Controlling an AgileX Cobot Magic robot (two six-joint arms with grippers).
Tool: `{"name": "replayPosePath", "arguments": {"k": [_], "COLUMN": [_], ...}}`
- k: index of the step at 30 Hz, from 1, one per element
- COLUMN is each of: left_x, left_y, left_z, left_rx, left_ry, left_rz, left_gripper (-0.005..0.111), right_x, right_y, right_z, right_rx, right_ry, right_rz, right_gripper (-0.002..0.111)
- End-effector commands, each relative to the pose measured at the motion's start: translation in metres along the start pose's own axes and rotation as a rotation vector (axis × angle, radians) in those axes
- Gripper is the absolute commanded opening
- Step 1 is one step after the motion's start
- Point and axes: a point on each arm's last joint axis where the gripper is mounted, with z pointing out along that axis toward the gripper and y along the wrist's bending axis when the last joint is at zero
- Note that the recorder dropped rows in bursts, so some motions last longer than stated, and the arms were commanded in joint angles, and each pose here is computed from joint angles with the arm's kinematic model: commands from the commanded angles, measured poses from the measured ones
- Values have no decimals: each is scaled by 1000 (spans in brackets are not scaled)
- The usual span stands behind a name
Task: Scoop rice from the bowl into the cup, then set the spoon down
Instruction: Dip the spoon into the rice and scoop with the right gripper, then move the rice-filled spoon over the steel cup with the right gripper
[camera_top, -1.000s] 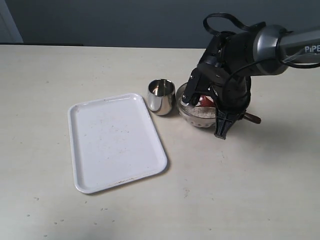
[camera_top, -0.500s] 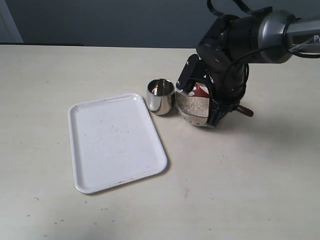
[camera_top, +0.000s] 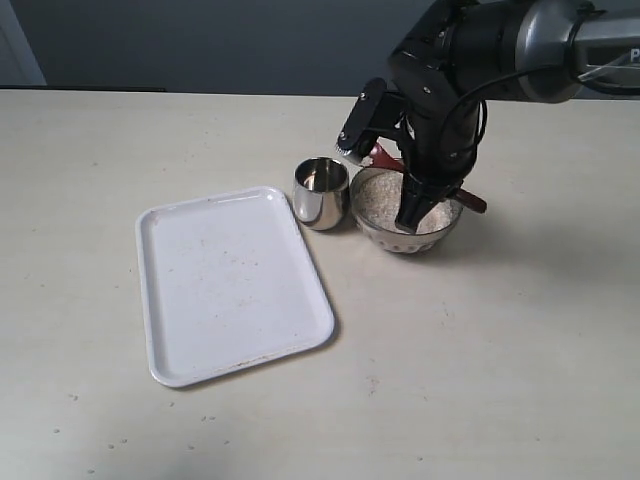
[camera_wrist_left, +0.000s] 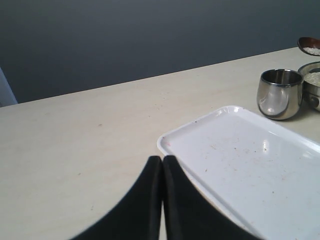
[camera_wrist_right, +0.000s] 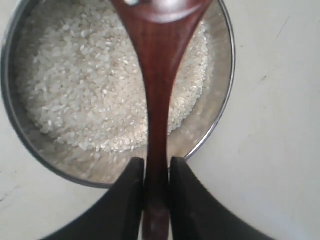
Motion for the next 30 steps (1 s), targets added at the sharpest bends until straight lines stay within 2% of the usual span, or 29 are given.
{"name": "replayPosePath", "arguments": {"k": [1,10,15,23,30], "left_x": [-2,-2,-2,-2,-2], "left_y": [0,0,0,0,0], "left_z": [-1,-1,-1,-1,-1], "left_rx": [1,1,1,1,1], "left_ry": [-19,-19,-19,-19,-19], "left_rz": [-1,-1,-1,-1,-1], "left_gripper": [1,1,1,1,1], "right_x": [-2,-5,-22,-43,-48], "right_y": [-2,-2,-10,24,23], "right_z": [-1,5,-1,14,9], "right_rx": [4,-12,-3,2,43], "right_ry": [-21,28,46,115,107], "right_rz": [0,-19,-16,-147,-170], "right_gripper": [-1,-1,-1,-1,-1]}}
